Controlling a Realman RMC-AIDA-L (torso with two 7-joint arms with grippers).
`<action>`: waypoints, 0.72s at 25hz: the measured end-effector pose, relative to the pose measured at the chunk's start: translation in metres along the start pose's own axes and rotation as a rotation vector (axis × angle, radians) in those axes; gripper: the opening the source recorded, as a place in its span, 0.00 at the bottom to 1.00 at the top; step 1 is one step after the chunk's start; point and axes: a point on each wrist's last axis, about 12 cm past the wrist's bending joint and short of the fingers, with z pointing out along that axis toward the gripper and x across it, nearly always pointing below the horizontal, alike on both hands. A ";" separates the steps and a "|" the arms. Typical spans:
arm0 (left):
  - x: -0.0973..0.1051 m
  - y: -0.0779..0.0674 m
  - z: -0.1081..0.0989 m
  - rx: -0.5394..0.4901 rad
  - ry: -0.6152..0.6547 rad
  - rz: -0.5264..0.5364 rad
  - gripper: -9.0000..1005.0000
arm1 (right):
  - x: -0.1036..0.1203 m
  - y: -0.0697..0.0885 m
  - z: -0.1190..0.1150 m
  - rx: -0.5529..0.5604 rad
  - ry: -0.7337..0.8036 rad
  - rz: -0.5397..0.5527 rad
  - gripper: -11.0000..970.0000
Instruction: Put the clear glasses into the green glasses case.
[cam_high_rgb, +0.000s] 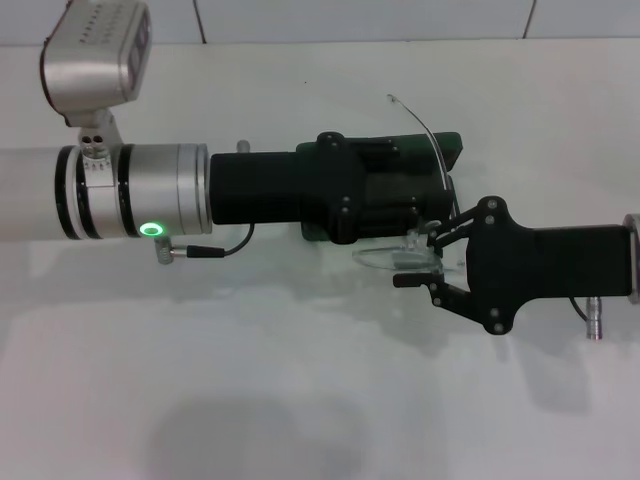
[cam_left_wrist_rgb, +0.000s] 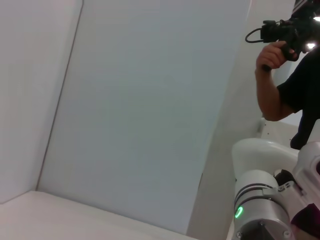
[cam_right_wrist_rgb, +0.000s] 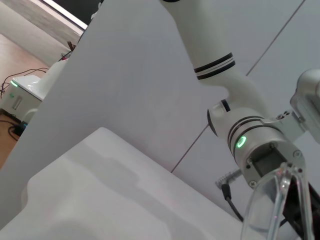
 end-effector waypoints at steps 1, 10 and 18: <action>0.000 0.000 0.000 0.000 -0.001 0.002 0.58 | 0.000 0.000 0.000 0.000 0.001 0.001 0.15; -0.003 0.008 -0.035 -0.152 -0.106 0.038 0.58 | -0.004 0.008 -0.009 0.021 -0.048 0.006 0.16; 0.019 0.023 -0.055 -0.369 -0.022 0.021 0.58 | -0.027 0.014 -0.008 0.056 -0.272 -0.080 0.16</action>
